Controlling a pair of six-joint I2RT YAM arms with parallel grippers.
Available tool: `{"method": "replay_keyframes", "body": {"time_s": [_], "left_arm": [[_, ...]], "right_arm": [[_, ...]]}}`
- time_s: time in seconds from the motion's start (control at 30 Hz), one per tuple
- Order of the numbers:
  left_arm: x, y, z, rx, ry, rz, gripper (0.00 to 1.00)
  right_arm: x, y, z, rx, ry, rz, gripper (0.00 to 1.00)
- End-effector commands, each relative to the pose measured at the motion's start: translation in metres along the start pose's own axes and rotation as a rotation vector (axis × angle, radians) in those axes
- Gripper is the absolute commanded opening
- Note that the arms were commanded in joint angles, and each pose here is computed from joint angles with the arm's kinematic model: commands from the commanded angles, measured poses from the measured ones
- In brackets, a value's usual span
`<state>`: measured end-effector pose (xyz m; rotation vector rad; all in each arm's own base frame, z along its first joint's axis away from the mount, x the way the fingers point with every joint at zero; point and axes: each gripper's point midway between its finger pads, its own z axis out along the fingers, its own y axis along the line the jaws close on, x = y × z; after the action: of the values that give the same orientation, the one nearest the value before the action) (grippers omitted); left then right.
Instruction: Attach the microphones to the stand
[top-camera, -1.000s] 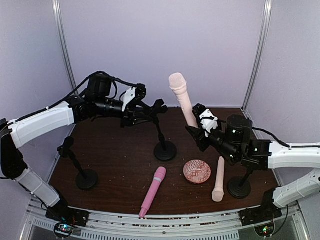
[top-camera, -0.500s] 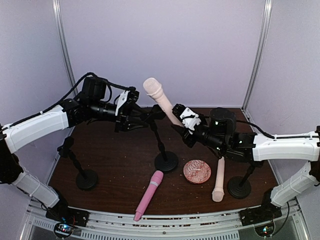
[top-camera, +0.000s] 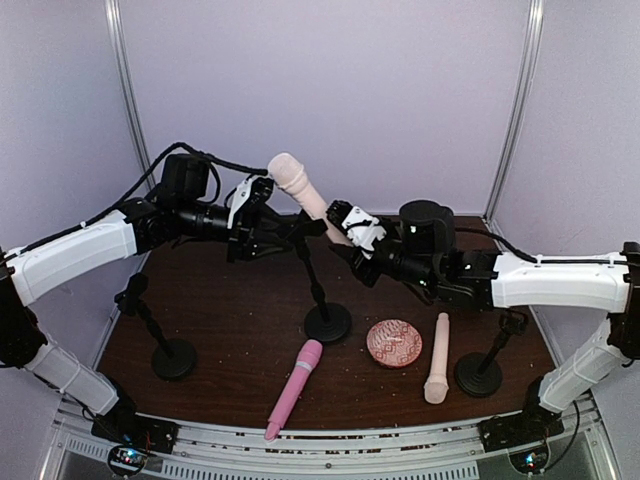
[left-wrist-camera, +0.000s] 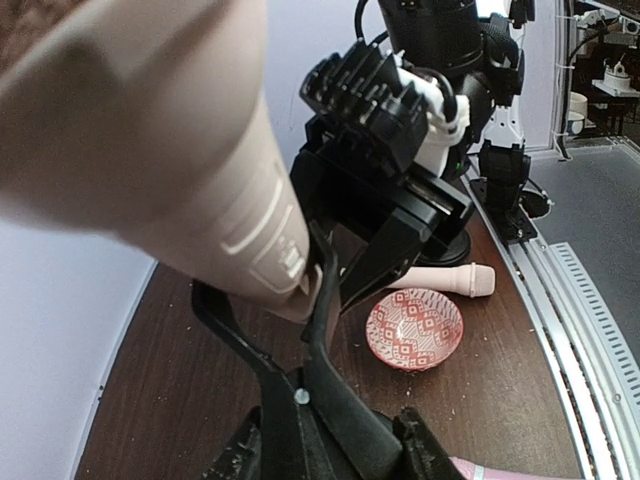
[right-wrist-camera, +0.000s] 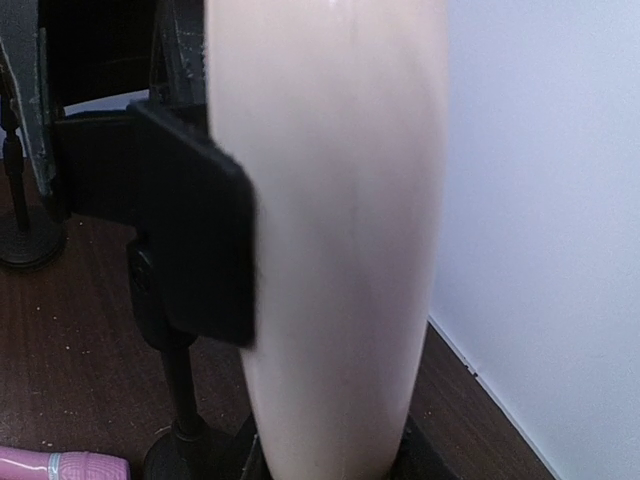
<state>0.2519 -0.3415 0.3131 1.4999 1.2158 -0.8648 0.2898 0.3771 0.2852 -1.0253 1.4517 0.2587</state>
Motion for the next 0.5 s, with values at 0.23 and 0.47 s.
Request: {"method": "replay_keyframes", "body": {"time_s": [0.23,0.47], "left_arm": [[-0.042,0.008,-0.004,-0.007,-0.157,0.115,0.00],[-0.040,0.016,-0.002,-0.034,-0.174,0.076,0.08]], "right_arm": [[0.011,0.024,0.019,-0.105,0.051,-0.002,0.00],[0.011,0.030,0.027,-0.116,0.031,0.036,0.00]]}}
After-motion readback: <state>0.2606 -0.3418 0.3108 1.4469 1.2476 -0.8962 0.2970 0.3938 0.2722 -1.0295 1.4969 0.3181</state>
